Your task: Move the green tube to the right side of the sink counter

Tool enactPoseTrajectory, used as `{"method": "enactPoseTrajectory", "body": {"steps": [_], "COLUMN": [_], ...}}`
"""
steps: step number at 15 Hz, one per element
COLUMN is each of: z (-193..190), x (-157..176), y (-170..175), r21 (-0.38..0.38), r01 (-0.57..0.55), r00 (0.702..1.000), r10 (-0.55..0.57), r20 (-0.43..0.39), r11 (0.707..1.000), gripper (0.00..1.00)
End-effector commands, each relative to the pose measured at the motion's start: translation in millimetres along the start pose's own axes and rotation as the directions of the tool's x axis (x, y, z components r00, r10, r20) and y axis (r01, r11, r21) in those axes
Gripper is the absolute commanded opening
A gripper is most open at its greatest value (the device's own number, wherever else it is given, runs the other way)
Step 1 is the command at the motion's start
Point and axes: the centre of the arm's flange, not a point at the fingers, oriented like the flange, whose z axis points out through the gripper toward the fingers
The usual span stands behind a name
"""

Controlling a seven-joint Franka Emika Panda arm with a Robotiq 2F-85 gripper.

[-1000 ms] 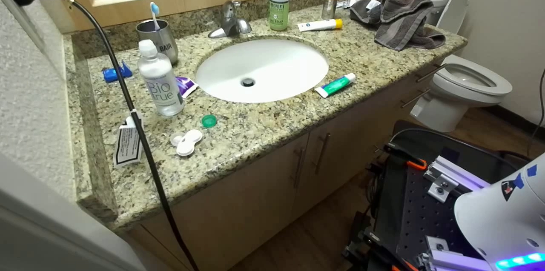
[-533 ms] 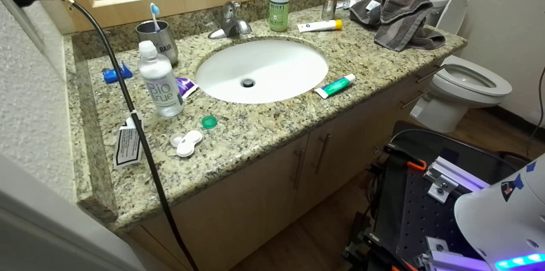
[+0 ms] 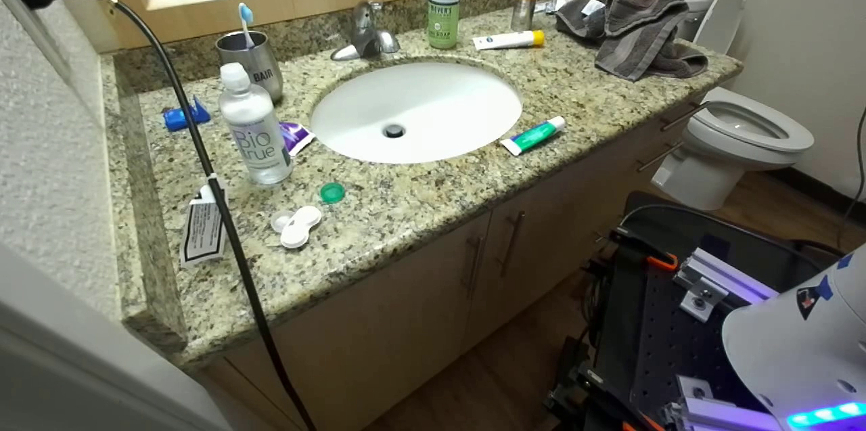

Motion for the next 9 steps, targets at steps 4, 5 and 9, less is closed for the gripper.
{"method": "enactPoseTrajectory", "body": {"steps": [4,5,9], "z": [106,92,104], "x": [53,52,54], "y": [46,41,45], "r21": [-0.117,-0.086,-0.114], "r01": [-0.353,-0.279,-0.342], "r00": [0.936,0.960,0.940], "r10": [0.352,0.278,0.342], "r20": [-0.032,-0.021,-0.019], "r11": [0.928,0.957,0.933], "gripper": [1.00,1.00,1.00]}}
